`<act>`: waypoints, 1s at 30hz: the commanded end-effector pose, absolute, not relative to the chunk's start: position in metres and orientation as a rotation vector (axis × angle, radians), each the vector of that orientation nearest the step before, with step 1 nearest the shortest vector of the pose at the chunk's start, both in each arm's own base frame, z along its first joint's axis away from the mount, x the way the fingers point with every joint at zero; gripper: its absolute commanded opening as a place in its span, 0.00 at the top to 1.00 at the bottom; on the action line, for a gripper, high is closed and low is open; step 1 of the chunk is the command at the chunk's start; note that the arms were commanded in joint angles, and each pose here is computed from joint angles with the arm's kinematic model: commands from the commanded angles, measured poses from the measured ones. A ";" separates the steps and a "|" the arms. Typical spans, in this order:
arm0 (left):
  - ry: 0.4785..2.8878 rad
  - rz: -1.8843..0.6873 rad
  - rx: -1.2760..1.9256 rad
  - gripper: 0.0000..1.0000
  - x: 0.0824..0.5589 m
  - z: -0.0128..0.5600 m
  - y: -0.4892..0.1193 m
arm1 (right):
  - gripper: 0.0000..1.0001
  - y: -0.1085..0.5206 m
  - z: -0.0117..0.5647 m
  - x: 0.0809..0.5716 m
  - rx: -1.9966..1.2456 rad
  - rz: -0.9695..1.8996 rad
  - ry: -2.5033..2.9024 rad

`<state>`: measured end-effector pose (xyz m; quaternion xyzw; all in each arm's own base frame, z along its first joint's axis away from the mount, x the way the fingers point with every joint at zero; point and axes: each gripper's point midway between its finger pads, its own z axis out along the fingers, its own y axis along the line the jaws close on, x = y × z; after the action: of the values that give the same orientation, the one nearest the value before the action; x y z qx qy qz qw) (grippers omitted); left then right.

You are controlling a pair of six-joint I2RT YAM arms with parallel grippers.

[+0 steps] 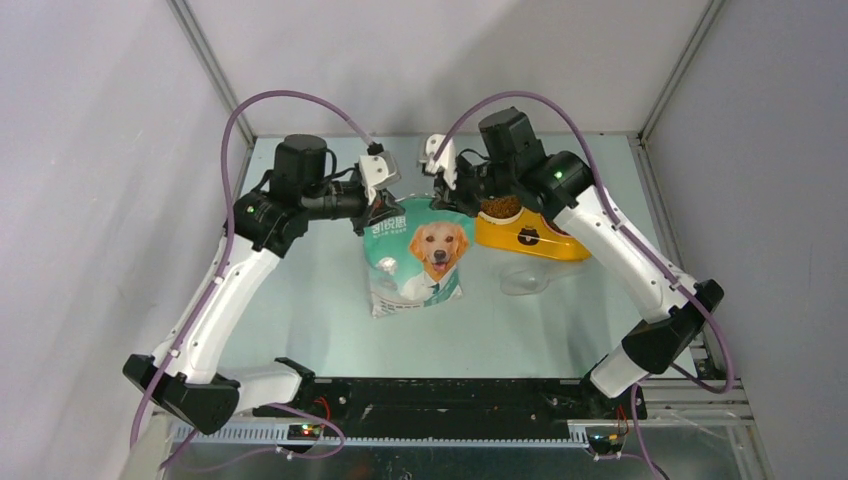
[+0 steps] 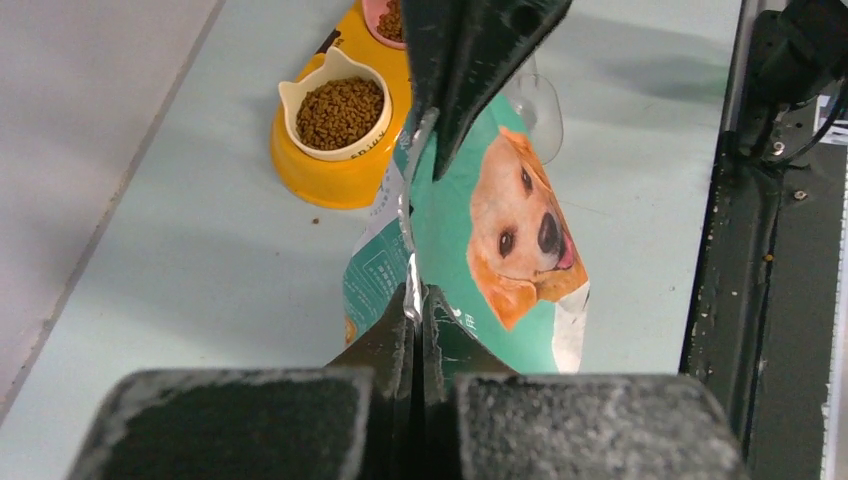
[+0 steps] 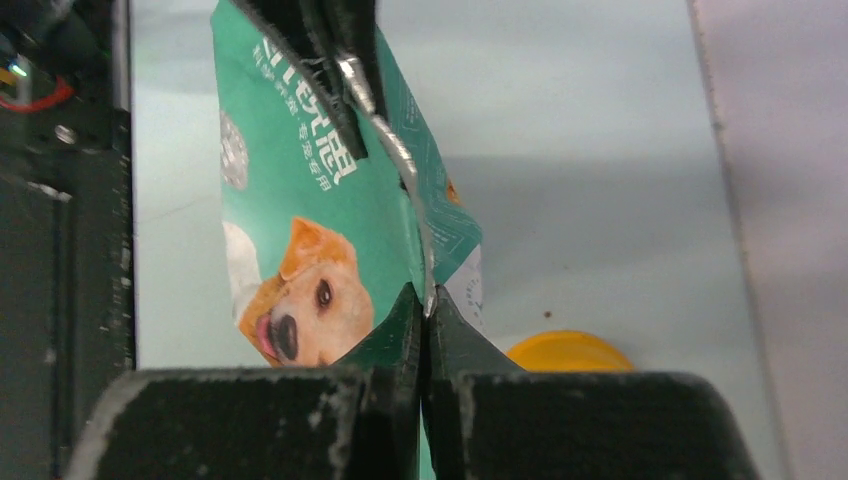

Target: Serve the pet food

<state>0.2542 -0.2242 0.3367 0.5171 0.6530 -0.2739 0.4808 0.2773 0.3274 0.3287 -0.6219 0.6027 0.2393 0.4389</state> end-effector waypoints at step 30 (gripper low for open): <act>1.560 -0.653 1.351 0.55 0.249 0.351 -0.229 | 0.54 0.295 0.332 0.285 -1.486 1.003 1.416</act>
<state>0.2506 -0.2203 0.3412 0.5232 0.6541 -0.2871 0.4647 0.2734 0.2829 0.3325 -0.5986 0.5662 0.3920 0.4092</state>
